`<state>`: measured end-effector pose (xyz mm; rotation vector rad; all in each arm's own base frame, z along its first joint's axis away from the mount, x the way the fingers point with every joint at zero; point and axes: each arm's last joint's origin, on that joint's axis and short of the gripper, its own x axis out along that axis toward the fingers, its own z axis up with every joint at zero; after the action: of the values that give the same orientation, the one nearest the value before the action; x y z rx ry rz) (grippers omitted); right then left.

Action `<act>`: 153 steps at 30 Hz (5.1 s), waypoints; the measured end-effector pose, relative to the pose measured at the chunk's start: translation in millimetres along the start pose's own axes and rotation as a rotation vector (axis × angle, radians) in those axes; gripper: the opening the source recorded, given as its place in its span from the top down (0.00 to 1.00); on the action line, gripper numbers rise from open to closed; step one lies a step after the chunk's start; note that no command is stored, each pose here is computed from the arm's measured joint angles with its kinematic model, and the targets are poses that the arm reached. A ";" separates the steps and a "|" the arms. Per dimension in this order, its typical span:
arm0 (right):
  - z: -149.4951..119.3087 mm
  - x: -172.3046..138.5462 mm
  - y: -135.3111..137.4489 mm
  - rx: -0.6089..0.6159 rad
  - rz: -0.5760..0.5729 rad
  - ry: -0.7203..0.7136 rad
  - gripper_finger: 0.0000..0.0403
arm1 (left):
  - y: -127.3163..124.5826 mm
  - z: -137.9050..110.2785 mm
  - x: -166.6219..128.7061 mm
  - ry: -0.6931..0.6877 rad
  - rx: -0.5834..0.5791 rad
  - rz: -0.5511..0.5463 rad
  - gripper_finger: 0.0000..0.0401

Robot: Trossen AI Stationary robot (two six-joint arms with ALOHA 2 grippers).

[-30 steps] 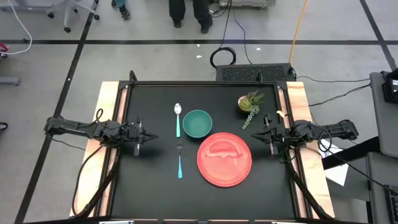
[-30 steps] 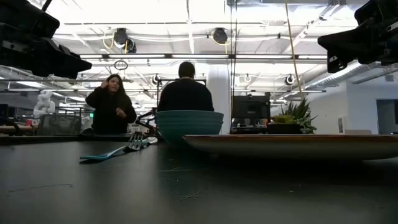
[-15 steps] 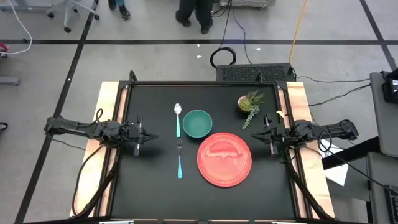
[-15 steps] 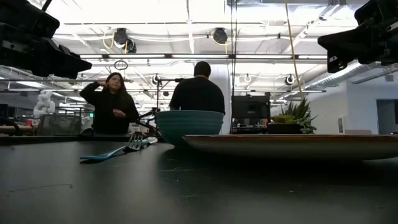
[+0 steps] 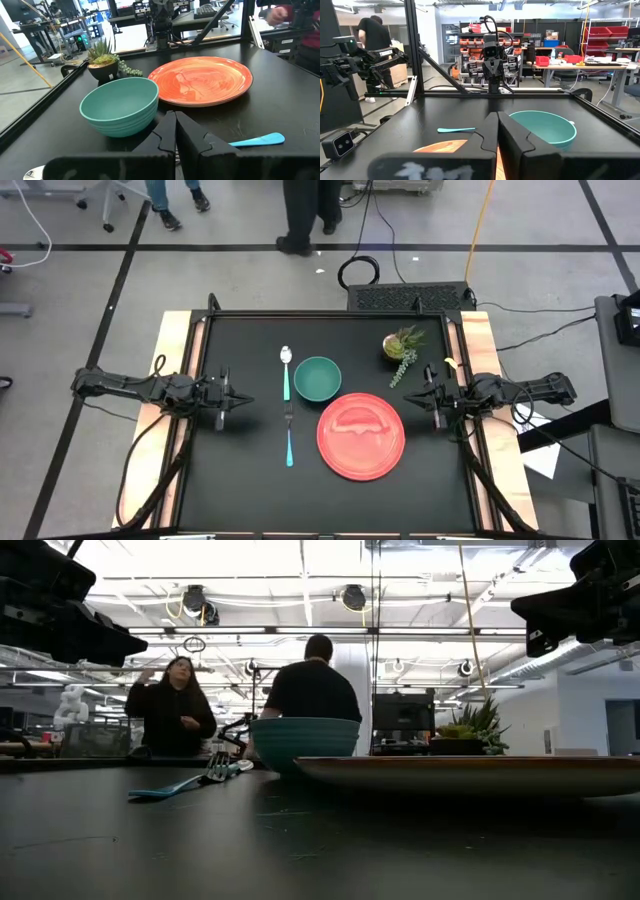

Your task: Set table place

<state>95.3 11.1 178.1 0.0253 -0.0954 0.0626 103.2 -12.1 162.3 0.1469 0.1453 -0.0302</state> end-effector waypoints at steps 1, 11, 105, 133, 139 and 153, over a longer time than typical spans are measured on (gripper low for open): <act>0.0 0.0 0.0 0.000 0.000 0.001 1.00 | 0.0 -0.2 0.0 0.001 0.000 0.000 0.98; 0.0 0.0 0.0 0.000 0.000 0.000 1.00 | 0.0 0.0 0.0 0.000 0.000 0.000 0.98; 3.0 0.1 0.0 -0.078 -0.001 -0.031 1.00 | 1.5 11.3 -0.6 -0.117 -0.160 0.005 0.98; 48.4 19.1 -1.3 -0.063 -0.114 -0.055 1.00 | 1.8 11.7 -0.7 -0.121 -0.147 0.016 0.98; 44.6 29.1 -1.6 -0.073 -0.121 0.016 1.00 | 1.8 11.6 -0.7 -0.120 -0.148 0.016 0.98; 40.3 45.0 -23.9 0.004 -0.291 0.104 1.00 | 1.9 12.2 -0.8 -0.127 -0.148 0.017 0.98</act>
<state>137.8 -11.1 222.0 0.0393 0.0135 -0.2267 104.2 -12.0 174.6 -0.0013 0.0196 -0.0119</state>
